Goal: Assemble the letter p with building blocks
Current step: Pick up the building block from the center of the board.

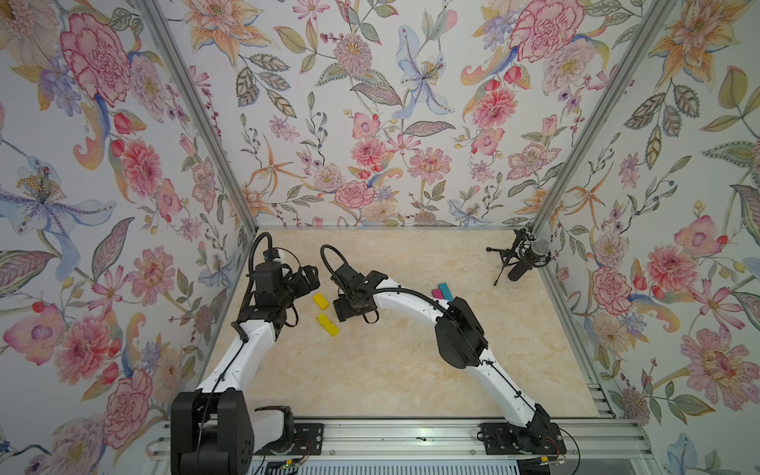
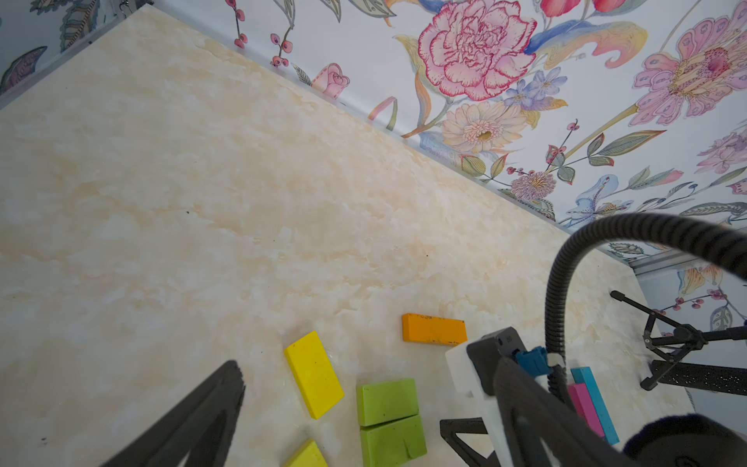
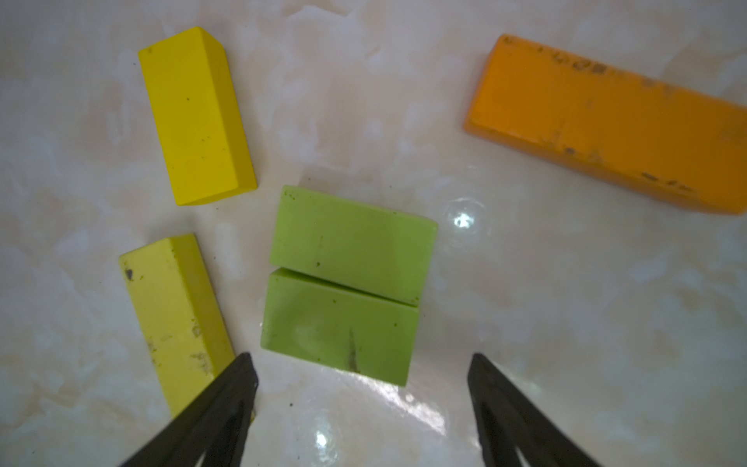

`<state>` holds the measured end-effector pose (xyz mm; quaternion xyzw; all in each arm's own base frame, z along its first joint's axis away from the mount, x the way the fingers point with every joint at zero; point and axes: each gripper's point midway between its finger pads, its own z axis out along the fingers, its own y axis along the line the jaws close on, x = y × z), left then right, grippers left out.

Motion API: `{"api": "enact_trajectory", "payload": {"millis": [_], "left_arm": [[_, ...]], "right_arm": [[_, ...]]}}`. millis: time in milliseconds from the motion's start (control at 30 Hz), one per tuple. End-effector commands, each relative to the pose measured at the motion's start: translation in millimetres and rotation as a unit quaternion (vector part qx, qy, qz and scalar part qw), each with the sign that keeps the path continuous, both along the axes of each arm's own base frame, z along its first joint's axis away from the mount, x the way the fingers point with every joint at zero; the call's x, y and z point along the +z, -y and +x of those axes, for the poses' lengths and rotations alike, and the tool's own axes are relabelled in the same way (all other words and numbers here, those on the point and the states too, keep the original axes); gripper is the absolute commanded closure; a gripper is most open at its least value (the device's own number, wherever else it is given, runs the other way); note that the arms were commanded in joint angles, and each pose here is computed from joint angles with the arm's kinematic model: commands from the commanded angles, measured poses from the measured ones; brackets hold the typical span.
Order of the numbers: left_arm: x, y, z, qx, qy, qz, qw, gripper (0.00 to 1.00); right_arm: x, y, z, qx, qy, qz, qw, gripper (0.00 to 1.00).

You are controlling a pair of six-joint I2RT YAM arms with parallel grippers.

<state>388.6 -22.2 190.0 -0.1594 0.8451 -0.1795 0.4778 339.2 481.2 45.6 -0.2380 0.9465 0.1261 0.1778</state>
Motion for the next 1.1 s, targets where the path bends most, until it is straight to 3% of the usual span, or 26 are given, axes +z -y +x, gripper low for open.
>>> {"api": "enact_trajectory", "payload": {"millis": [0,367,600,1067], "left_arm": [[0.7,-2.1,-5.2,-0.001,-0.001,-0.007,1.0,0.02],[-1.2,-3.4,-6.7,-0.009,-0.004,-0.005,1.0,0.02],[-20.1,5.1,-14.3,-0.028,-0.031,-0.02,0.999,0.05],[-41.9,24.9,-37.6,-0.051,-0.039,-0.125,0.99,0.1]], "right_arm": [[-4.2,-4.5,-3.6,0.0,-0.001,-0.008,1.0,0.18],[-16.5,-9.8,-2.4,-0.002,0.011,-0.029,1.0,0.22],[-29.8,-5.7,-2.5,-0.006,0.013,-0.052,0.999,0.25],[-37.5,-0.6,2.9,-0.008,0.009,-0.057,0.998,0.36]]}}
